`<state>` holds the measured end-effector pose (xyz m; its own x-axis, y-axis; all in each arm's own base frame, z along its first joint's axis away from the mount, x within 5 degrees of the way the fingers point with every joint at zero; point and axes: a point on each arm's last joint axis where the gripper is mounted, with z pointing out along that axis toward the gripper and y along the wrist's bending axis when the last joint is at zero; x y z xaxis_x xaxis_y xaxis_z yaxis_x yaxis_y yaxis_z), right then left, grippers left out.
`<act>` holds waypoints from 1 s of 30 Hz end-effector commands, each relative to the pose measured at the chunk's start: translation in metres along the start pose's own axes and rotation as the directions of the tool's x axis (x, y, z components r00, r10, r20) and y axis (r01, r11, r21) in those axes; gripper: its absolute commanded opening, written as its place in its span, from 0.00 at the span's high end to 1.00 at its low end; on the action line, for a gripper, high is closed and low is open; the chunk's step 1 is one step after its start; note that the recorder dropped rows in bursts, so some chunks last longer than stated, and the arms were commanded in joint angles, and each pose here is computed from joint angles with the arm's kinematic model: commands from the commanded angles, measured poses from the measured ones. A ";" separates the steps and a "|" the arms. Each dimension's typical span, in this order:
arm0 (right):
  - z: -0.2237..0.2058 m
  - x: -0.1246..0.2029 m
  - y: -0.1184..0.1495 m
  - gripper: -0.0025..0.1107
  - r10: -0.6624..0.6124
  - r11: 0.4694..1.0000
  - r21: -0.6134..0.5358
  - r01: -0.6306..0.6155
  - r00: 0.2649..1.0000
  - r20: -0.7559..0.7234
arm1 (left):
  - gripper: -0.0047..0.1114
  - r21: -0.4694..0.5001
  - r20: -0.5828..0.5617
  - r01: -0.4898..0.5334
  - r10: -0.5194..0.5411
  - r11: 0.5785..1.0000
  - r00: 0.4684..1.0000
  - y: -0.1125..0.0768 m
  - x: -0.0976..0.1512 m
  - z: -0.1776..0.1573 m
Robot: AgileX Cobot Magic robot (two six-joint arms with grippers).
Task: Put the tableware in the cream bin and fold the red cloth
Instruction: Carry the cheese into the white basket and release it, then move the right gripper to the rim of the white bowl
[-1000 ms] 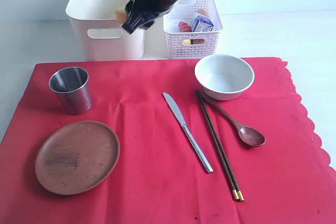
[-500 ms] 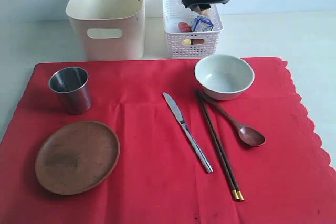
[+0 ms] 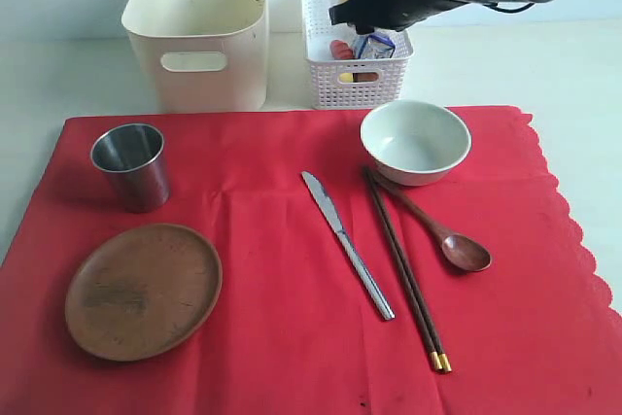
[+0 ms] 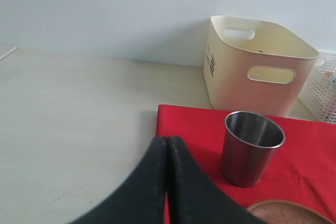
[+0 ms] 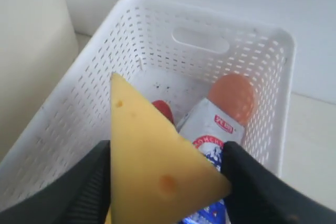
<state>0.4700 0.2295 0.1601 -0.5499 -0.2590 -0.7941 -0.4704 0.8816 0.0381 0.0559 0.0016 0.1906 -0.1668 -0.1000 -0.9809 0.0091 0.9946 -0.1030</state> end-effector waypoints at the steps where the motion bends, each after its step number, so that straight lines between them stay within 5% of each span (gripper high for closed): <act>1: 0.008 -0.001 0.012 0.55 0.005 1.000 0.003 -0.005 0.997 0.071 | 0.95 0.002 0.012 -0.006 0.006 1.000 1.000 0.000 -0.001 0.000; 8: 0.005 0.000 0.015 0.22 -0.008 1.000 -0.011 0.009 0.999 0.037 | 0.95 0.002 0.012 -0.006 0.006 1.000 1.000 0.000 -0.001 0.000; 13: -0.021 -0.014 0.006 0.26 -0.057 0.998 -0.027 0.056 0.998 -0.039 | 0.95 0.002 0.012 -0.006 0.006 1.000 1.000 0.000 -0.001 0.000; 16: -0.047 -0.028 0.001 0.35 -0.078 0.997 -0.035 0.075 0.993 -0.085 | 0.95 0.002 0.012 -0.006 0.006 1.000 1.000 0.000 -0.001 0.000; 26: -0.147 -0.062 -0.005 0.94 0.027 0.998 -0.048 -0.039 0.971 -0.239 | 0.95 0.002 0.012 -0.006 0.006 1.000 1.000 0.000 -0.001 0.000; 30: -0.177 -0.054 -0.001 0.98 0.051 0.996 -0.056 -0.067 0.966 -0.252 | 0.95 0.002 0.012 -0.006 0.006 1.000 1.000 0.000 -0.001 0.000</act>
<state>0.3968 0.1825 0.3011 -0.7137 -0.3157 -0.6252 -0.4814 0.8695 0.1104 0.0559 0.0016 0.1906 -0.1668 -0.1000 -0.9809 0.0091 0.9946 -0.1030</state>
